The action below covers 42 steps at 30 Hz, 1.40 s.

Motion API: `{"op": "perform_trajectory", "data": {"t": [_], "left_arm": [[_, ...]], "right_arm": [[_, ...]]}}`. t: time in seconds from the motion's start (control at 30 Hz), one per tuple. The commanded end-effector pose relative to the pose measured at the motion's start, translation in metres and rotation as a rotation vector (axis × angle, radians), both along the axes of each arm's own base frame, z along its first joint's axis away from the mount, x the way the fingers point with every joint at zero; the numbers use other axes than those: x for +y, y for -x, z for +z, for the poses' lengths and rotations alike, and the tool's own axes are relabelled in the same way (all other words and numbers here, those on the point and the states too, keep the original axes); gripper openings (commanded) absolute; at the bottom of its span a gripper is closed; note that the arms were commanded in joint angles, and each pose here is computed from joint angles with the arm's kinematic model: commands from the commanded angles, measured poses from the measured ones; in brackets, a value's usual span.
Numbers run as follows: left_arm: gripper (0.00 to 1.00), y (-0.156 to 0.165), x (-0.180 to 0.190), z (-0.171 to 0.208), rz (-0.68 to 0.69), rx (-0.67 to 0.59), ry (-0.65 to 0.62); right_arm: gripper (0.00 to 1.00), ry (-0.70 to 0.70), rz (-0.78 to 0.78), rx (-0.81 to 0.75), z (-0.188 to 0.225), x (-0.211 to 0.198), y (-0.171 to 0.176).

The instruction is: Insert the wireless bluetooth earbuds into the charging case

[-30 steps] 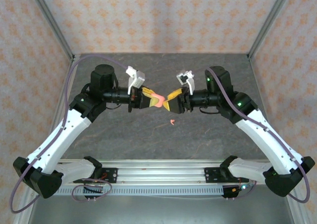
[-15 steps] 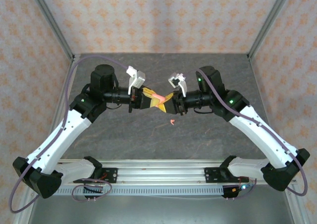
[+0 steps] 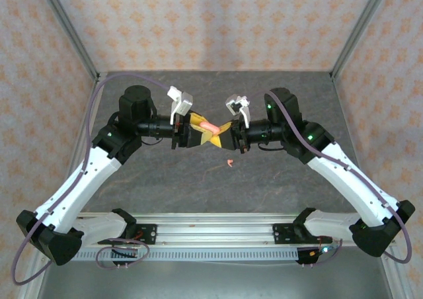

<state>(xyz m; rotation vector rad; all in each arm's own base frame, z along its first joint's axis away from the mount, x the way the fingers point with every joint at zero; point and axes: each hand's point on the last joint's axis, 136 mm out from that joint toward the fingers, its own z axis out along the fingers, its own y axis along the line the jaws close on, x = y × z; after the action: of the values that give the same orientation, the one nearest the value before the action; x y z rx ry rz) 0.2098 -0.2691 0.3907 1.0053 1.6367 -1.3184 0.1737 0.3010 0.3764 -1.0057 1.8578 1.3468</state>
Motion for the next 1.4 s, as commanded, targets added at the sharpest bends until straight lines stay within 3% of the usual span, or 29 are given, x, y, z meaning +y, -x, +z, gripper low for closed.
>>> {"op": "perform_trajectory", "data": {"t": [0.0,0.47,0.57,0.73,0.77,0.83,0.97,1.23,1.37], "left_arm": [[0.40,0.007,0.003,0.007,-0.024,-0.027,0.006],[0.40,0.007,0.012,0.006,-0.013,-0.021,-0.005],[0.35,0.007,0.010,0.006,-0.030,-0.012,0.000],[0.14,0.006,0.007,0.003,-0.055,0.014,-0.003],[0.10,0.006,0.007,0.002,-0.056,0.015,-0.004],[0.01,0.005,0.007,0.001,-0.056,0.017,-0.006],[0.00,0.005,0.007,-0.002,-0.062,0.013,-0.009],[0.00,0.006,0.006,-0.007,-0.066,0.013,-0.017],[0.00,0.006,0.007,-0.007,-0.063,0.010,-0.017]], "right_arm": [[0.10,-0.058,0.028,-0.049,0.018,-0.002,0.008],[0.10,-0.053,0.032,-0.041,0.016,-0.005,0.011],[0.10,-0.056,0.037,-0.034,0.016,-0.004,0.010],[0.11,-0.061,0.026,-0.044,0.018,-0.004,0.008],[0.12,-0.061,0.016,-0.048,0.019,-0.004,0.006],[0.23,-0.055,-0.026,-0.055,0.018,-0.006,0.000],[0.38,-0.033,-0.143,-0.080,0.013,-0.015,-0.017],[0.41,0.125,-0.392,-0.002,-0.031,-0.042,-0.063],[0.41,0.111,-0.436,0.034,-0.037,-0.046,-0.071]]}}
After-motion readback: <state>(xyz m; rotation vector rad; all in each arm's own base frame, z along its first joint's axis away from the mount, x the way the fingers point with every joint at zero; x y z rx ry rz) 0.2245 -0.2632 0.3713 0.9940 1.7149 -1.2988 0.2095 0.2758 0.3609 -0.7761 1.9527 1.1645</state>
